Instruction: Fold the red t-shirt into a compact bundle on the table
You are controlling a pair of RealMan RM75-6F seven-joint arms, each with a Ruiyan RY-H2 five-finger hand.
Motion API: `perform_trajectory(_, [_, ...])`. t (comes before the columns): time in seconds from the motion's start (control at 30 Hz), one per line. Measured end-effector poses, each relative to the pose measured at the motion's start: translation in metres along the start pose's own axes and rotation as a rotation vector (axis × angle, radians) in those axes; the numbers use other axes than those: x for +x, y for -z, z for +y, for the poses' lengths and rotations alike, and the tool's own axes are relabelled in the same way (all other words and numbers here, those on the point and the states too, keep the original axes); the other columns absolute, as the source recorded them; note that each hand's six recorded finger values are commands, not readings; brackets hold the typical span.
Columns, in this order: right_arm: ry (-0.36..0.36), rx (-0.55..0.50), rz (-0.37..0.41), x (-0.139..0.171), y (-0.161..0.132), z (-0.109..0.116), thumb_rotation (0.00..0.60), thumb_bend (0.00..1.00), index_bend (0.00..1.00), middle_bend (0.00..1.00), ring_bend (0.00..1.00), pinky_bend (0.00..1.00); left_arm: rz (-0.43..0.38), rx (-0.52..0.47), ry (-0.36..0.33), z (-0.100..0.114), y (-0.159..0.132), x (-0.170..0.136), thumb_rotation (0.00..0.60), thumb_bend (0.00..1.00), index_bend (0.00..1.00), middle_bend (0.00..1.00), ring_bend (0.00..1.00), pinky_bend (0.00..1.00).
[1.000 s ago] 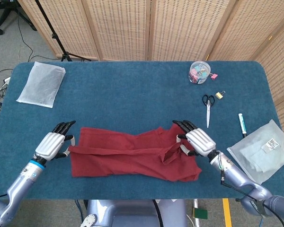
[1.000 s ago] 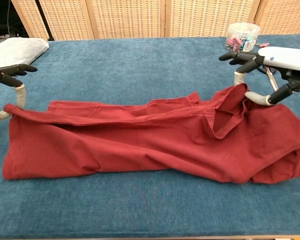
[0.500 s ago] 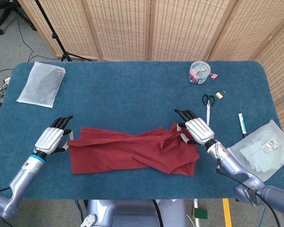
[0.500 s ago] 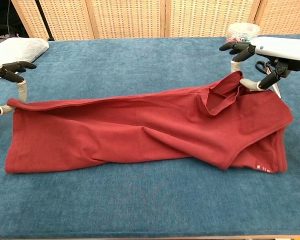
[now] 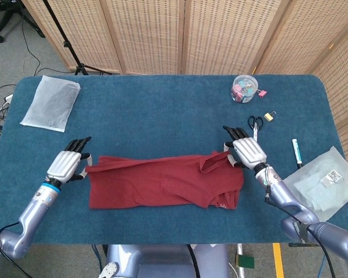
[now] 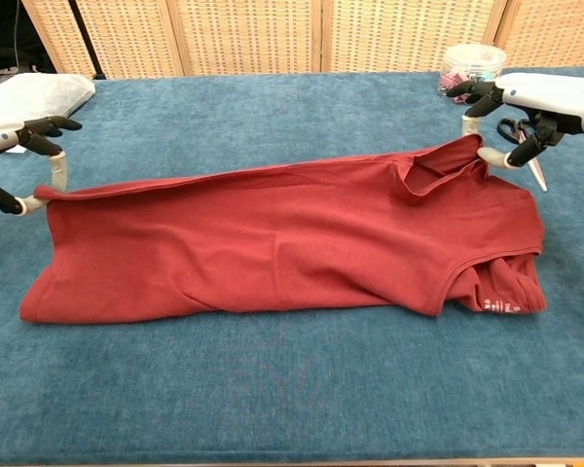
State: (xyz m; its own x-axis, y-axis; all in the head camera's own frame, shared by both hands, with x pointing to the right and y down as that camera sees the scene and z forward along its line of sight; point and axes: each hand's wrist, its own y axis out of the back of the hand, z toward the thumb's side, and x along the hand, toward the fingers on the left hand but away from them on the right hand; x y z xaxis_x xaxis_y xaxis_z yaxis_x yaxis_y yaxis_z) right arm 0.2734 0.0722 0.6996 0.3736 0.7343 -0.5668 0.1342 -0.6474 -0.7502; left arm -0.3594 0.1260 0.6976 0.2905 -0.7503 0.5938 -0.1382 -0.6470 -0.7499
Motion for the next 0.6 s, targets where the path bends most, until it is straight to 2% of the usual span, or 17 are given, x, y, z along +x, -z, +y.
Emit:
perform_trajectory(0.5, [-0.004, 0.014, -0.060, -0.009, 0.016, -0.005, 0.600, 0.57, 0.63, 0.00, 0.00, 0.00, 0.013, 0.016, 0.007, -0.004, -0.003, 0.013, 0.600, 0.60, 0.74, 0.00, 0.00, 0.00])
perform_trajectory(0.57, [-0.007, 0.014, -0.064, -0.010, 0.017, -0.006, 0.600, 0.56, 0.57, 0.00, 0.00, 0.00, 0.017, 0.018, 0.009, -0.005, -0.002, 0.016, 0.600, 0.60, 0.74, 0.00, 0.00, 0.00])
perform_trajectory(0.6, [-0.007, 0.014, -0.065, -0.010, 0.017, -0.006, 0.600, 0.54, 0.48, 0.00, 0.00, 0.00, 0.018, 0.019, 0.009, -0.005, -0.003, 0.016, 0.600, 0.60, 0.74, 0.00, 0.00, 0.00])
